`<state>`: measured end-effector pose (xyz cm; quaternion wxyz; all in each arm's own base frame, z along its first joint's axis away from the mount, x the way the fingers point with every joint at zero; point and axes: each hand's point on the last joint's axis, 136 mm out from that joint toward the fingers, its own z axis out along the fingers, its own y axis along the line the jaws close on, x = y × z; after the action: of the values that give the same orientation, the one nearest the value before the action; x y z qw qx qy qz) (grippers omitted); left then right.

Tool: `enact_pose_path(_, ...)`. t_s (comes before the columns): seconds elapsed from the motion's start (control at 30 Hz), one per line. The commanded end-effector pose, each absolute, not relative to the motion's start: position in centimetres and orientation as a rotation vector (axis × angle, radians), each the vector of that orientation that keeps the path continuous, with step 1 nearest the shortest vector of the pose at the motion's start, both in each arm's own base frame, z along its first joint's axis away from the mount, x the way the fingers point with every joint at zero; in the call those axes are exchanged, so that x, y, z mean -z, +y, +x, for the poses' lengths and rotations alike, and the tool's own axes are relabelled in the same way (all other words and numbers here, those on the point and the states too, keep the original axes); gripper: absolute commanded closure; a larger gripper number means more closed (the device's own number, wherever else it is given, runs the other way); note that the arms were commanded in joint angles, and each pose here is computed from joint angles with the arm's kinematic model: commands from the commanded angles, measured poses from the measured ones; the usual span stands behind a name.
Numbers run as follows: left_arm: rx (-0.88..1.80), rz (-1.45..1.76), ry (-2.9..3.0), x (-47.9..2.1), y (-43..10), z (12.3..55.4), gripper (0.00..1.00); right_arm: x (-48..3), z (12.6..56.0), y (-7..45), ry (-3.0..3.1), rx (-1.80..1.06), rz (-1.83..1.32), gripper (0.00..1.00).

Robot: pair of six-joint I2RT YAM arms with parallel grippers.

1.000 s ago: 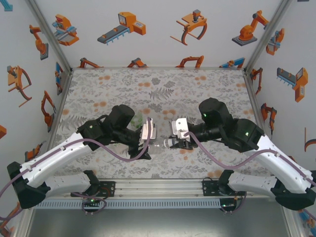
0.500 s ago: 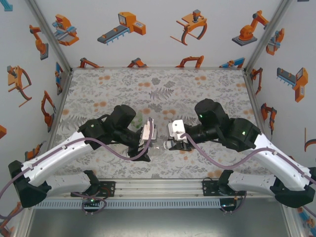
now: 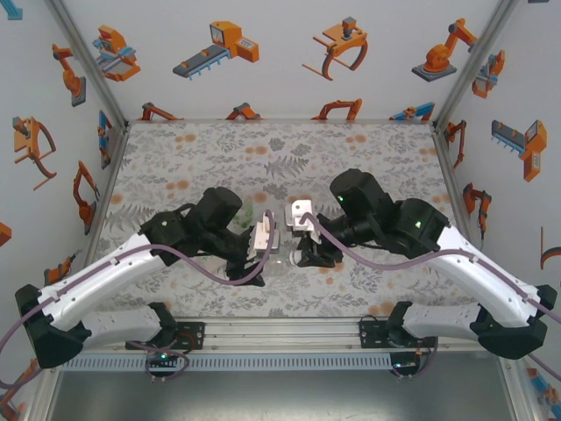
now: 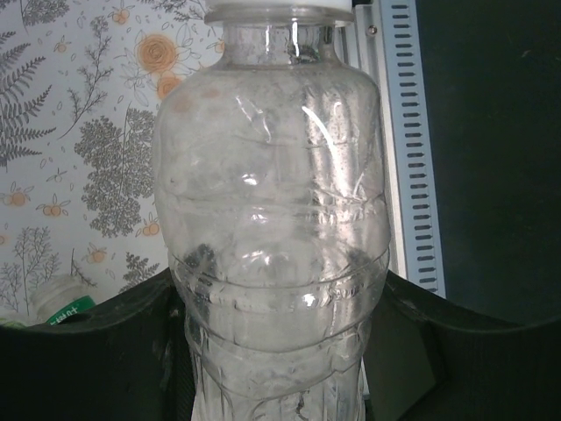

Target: Screw on the bottle caps

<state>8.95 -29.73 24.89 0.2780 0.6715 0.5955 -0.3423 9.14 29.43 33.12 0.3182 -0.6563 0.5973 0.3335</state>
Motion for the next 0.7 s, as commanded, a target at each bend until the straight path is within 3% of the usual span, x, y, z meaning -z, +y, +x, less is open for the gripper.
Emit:
enact_pose_path(0.0, 0.871, 1.768, 1.486, -27.0, -30.1, 9.5, 1.0, -32.8, 8.8, 29.3, 1.758, -0.948, -1.644, 1.0)
enact_pose_path(0.37, 0.773, 1.664, 1.364, -28.3, -29.8, 10.7, 1.0, -35.7, 10.6, 29.9, 1.912, -1.216, -1.202, 1.0)
enact_pose_path(0.53, 0.726, 1.643, 1.342, -28.7, -29.6, 11.2, 1.0, -35.7, 13.4, 29.4, 2.153, -1.374, -0.806, 1.0)
enact_pose_path(0.67, 0.679, 1.622, 1.34, -28.9, -29.5, 11.8, 1.0, -32.8, 16.1, 28.8, 2.431, -1.528, -0.341, 1.0)
